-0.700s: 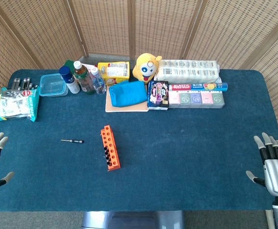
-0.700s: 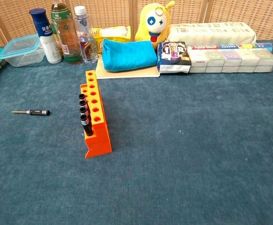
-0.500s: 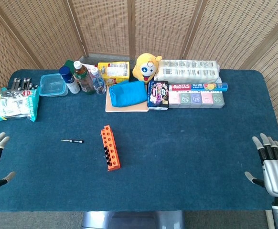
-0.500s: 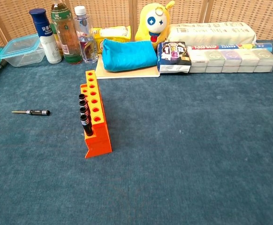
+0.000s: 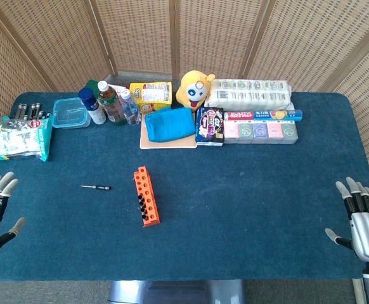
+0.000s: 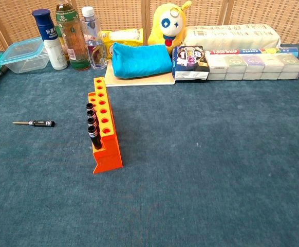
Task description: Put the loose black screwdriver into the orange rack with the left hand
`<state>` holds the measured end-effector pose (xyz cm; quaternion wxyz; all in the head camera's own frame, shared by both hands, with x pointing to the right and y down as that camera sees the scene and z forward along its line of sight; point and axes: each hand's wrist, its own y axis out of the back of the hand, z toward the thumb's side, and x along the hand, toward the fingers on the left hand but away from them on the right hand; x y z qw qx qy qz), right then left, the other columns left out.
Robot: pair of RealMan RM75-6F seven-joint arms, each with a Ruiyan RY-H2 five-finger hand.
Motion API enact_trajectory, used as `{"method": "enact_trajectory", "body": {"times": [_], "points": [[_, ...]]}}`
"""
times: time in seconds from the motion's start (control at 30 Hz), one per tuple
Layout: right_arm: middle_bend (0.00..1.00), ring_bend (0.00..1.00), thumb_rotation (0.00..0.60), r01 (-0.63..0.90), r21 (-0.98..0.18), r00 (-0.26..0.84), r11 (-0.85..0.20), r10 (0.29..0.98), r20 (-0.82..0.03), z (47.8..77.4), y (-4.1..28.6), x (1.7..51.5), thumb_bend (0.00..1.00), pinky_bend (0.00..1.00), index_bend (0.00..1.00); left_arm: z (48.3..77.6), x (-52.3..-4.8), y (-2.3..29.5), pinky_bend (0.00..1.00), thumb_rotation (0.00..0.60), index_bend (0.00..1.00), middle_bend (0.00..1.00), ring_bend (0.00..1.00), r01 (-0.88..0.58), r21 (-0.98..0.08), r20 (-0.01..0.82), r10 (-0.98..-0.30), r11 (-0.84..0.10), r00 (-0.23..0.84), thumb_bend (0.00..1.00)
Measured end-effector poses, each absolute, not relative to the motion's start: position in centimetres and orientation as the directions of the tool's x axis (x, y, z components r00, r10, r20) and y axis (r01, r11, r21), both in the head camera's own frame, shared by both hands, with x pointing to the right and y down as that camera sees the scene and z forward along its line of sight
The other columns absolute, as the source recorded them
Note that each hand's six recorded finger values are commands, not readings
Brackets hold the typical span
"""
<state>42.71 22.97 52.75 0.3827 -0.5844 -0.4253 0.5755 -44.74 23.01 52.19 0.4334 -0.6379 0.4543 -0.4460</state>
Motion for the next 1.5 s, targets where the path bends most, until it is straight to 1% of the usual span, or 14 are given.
{"method": "enact_trajectory", "body": {"times": [0.03, 0.07, 0.1, 0.13, 0.2, 0.23, 0.37, 0.5, 0.67, 0.73, 0.8, 1.0, 1.2, 1.5], "points": [[0.0, 0.0, 0.6, 0.058, -0.937, -0.024, -0.345, 0.938, -0.347, 52.7, 23.0, 42.7, 0.0, 0.0, 0.06, 52.1, -44.7, 22.9, 0.28, 0.6, 0.0, 0.22, 0.38, -0.195, -0.96, 0.166, -0.968, -0.202, 0.188, 0.21], [0.0, 0.0, 0.6, 0.058, -0.937, -0.025, -0.344, 0.938, -0.346, 52.7, 23.0, 42.7, 0.0, 0.0, 0.06, 52.1, -44.7, 22.8, 0.4, 0.6, 0.0, 0.35, 0.53, -0.197, -0.961, 0.155, -0.97, -0.192, 0.186, 0.21], [0.0, 0.0, 0.6, 0.059, -0.937, -0.025, -0.344, 0.938, -0.346, 52.7, 22.9, 42.7, 0.0, 0.0, 0.06, 52.0, -44.7, 22.7, 0.62, 0.6, 0.0, 0.55, 0.74, -0.205, -0.963, 0.139, -0.973, -0.176, 0.183, 0.21], [0.0, 0.0, 0.6, 0.059, -0.937, -0.026, -0.344, 0.938, -0.346, 52.7, 23.0, 42.7, 0.0, 0.0, 0.06, 51.9, -44.7, 22.5, 0.82, 0.6, 0.0, 0.72, 0.9, -0.213, -0.963, 0.127, -0.975, -0.165, 0.18, 0.22], [0.0, 0.0, 0.6, 0.063, -0.938, -0.028, -0.342, 0.938, -0.344, 52.6, 22.9, 42.8, 0.0, 0.0, 0.06, 51.9, -44.7, 22.2, 0.99, 0.6, 0.0, 0.91, 0.99, -0.237, -0.961, 0.105, -0.979, -0.145, 0.174, 0.24], [0.0, 0.0, 0.6, 0.064, -0.938, -0.029, -0.341, 0.939, -0.343, 52.6, 22.9, 42.8, 0.0, 0.0, 0.06, 52.0, -44.7, 22.1, 1.0, 0.6, 0.0, 0.97, 1.0, -0.25, -0.958, 0.098, -0.98, -0.14, 0.172, 0.25], [0.0, 0.0, 0.6, 0.076, -0.939, -0.03, -0.335, 0.941, -0.338, 52.3, 22.9, 42.8, 0.0, 0.0, 0.05, 53.1, -43.8, 21.1, 1.0, 0.6, 0.0, 1.0, 1.0, -0.291, -0.948, 0.077, -0.981, -0.127, 0.177, 0.28], [0.0, 0.0, 0.6, 0.085, -0.939, -0.026, -0.333, 0.942, -0.336, 52.2, 22.9, 42.8, 0.0, 0.0, 0.05, 54.1, -43.1, 20.2, 1.0, 0.6, 0.02, 1.0, 1.0, -0.282, -0.946, 0.112, -0.977, -0.162, 0.184, 0.28], [0.0, 0.0, 0.6, 0.097, -0.933, -0.022, -0.347, 0.936, -0.351, 52.4, 22.9, 42.8, 0.0, 0.0, 0.05, 55.6, -42.0, 19.0, 1.0, 0.6, 0.16, 1.0, 1.0, -0.244, -0.936, 0.21, -0.96, -0.252, 0.186, 0.29], [0.0, 0.0, 0.6, 0.107, -0.93, -0.021, -0.353, 0.934, -0.357, 52.4, 22.9, 42.8, 0.0, 0.0, 0.05, 56.5, -41.3, 18.4, 1.0, 0.6, 0.26, 1.0, 1.0, -0.22, -0.926, 0.269, -0.945, -0.306, 0.185, 0.32], [0.0, 0.0, 0.6, 0.118, -0.928, -0.019, -0.353, 0.934, -0.357, 52.3, 22.9, 42.9, 0.0, 0.0, 0.05, 57.4, -40.4, 18.0, 1.0, 0.6, 0.3, 1.0, 1.0, -0.204, -0.911, 0.324, -0.928, -0.358, 0.181, 0.35], [0.0, 0.0, 0.6, 0.137, -0.924, -0.016, -0.356, 0.932, -0.362, 52.1, 22.9, 43.1, 0.0, 0.0, 0.05, 60.2, -38.5, 17.2, 1.0, 0.6, 0.36, 1.0, 1.0, -0.218, -0.867, 0.421, -0.893, -0.448, 0.162, 0.38], [0.0, 0.0, 0.6, 0.158, -0.92, -0.012, -0.359, 0.931, -0.366, 51.9, 22.9, 43.2, 0.0, 0.0, 0.05, 62.9, -37.5, 17.2, 1.0, 0.6, 0.36, 1.0, 1.0, -0.211, -0.851, 0.466, -0.877, -0.481, 0.119, 0.4], [0.0, 0.0, 0.6, 0.187, -0.91, -0.002, -0.371, 0.926, -0.378, 51.7, 22.9, 43.2, 0.0, 0.0, 0.05, 67.0, -35.7, 17.6, 1.0, 0.6, 0.45, 1.0, 1.0, -0.166, -0.826, 0.54, -0.841, -0.539, 0.045, 0.35]]}}
